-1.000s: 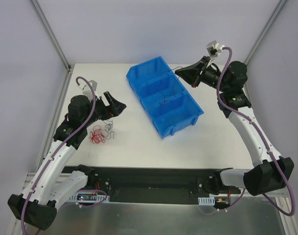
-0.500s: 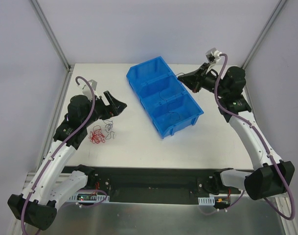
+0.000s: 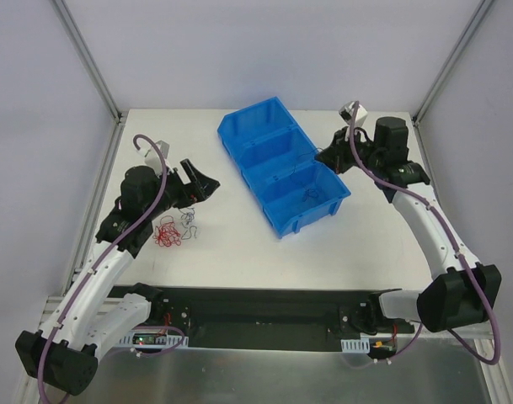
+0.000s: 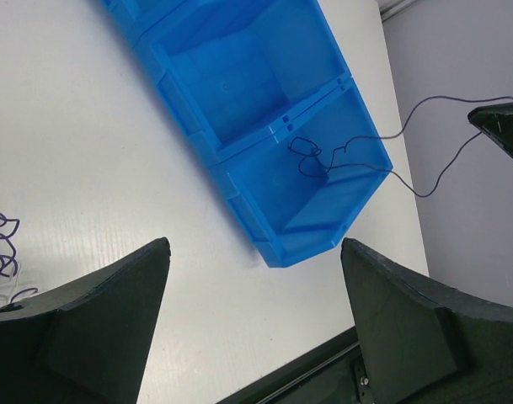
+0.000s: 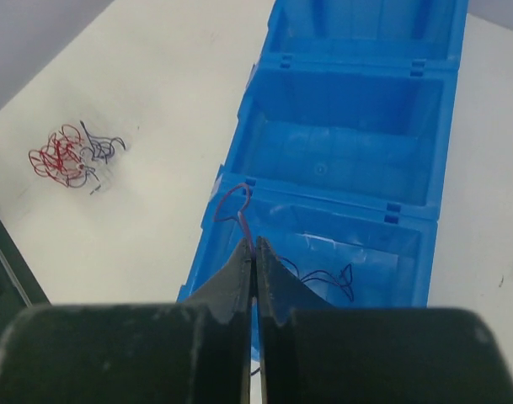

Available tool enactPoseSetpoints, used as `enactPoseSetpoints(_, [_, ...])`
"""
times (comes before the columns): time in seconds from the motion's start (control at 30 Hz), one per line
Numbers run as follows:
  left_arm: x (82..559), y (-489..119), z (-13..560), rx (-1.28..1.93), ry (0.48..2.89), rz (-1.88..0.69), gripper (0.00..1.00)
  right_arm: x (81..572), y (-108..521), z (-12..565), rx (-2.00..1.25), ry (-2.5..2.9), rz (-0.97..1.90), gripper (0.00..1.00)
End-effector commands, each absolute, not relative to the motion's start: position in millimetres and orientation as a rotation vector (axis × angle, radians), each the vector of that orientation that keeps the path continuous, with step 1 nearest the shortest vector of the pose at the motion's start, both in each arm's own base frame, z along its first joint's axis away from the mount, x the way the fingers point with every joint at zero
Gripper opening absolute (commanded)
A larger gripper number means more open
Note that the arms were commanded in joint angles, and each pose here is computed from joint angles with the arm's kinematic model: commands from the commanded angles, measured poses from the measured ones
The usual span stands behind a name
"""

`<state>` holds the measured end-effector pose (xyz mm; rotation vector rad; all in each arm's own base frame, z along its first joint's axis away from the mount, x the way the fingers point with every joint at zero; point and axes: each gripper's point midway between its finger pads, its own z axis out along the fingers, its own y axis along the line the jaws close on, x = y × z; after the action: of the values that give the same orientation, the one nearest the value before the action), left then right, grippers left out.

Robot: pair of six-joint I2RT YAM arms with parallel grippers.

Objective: Untangle the cables

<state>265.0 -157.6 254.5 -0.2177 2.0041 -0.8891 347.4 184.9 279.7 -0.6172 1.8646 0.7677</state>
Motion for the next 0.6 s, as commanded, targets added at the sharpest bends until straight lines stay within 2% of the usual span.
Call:
enactPoseSetpoints(0.0, [271.3,-161.8,252.1,-0.237,2.003,-0.912,0.82,337.4,184.1,269.6,-0.813,1.897,0.695,0.00])
enactPoseSetpoints(0.3, [271.6,-161.7,243.3,-0.283,2.037,-0.945,0.81,353.4,174.3,211.5,-0.868,2.136,0.565,0.00])
enactPoseSetpoints(0.57, [270.3,-157.4,239.0,-0.301,2.035,-0.934,0.81,370.1,189.7,159.3,-0.994,2.320,0.469,0.01])
